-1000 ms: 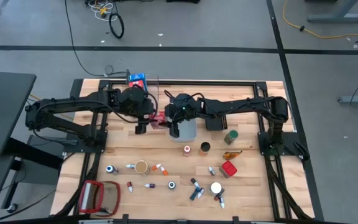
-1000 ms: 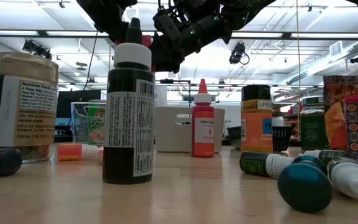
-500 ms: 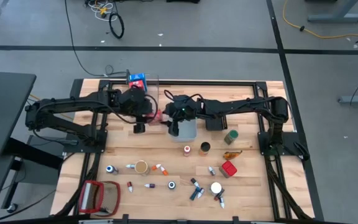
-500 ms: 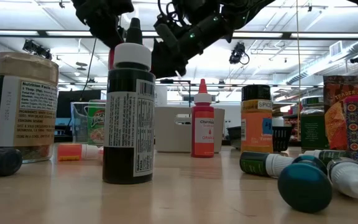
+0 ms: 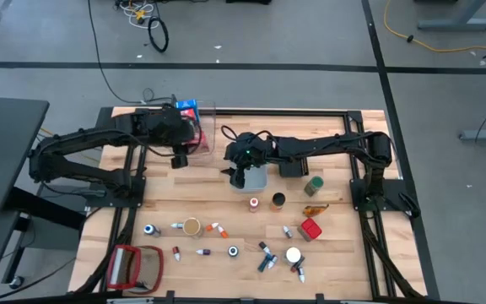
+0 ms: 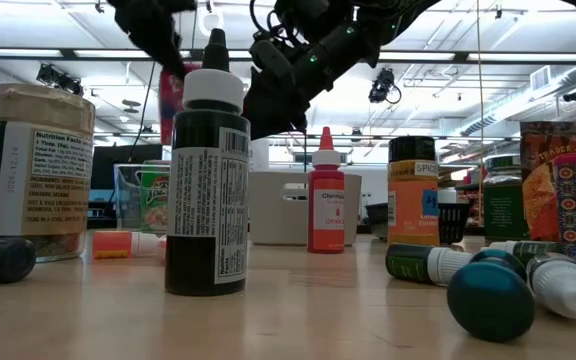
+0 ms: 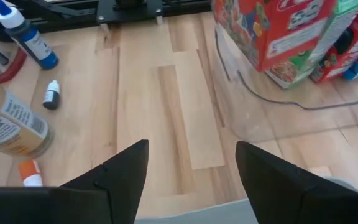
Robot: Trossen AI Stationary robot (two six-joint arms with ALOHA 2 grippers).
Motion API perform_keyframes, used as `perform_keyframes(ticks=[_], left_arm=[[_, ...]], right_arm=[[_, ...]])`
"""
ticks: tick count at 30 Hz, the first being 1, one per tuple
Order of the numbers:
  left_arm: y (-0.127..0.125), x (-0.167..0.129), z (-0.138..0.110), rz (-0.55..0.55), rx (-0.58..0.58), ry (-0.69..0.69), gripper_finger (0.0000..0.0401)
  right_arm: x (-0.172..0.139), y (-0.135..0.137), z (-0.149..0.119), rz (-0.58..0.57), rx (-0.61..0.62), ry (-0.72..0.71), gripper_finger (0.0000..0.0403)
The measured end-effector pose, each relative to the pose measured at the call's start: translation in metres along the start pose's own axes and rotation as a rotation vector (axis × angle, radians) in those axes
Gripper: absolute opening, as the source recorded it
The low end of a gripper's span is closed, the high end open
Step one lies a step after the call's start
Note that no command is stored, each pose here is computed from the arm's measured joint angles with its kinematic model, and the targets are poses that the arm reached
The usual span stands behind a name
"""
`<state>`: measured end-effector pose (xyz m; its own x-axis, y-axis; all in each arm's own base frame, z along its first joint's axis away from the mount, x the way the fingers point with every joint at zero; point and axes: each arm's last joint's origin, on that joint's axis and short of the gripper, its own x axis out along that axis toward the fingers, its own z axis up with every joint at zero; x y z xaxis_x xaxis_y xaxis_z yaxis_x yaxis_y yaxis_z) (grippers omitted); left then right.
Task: Pick & Place Kitchen Items
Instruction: Put the right red cereal box into the transparent bin
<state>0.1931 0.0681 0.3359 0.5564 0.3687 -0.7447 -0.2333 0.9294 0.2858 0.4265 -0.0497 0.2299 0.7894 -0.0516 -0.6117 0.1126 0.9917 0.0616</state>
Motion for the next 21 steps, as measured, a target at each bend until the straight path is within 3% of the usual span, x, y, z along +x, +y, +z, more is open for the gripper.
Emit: perform_keyframes(ticks=[3, 11, 21], left_arm=[[0.01, 0.009, -0.012, 0.01, -0.084, 0.063, 0.0155], [0.027, 0.036, -0.038, 0.011, -0.142, 0.109, 0.0152], [0.025, 0.073, -0.073, 0.015, -0.17, 0.144, 0.0151]], right_arm=[[0.0, 0.0, 0.0, 0.0, 0.0, 0.0, 0.0251], [0.0, 0.0, 0.0, 0.001, -0.001, 0.003, 0.0251], [0.0, 0.001, -0.001, 0.002, -0.002, 0.008, 0.0251]])
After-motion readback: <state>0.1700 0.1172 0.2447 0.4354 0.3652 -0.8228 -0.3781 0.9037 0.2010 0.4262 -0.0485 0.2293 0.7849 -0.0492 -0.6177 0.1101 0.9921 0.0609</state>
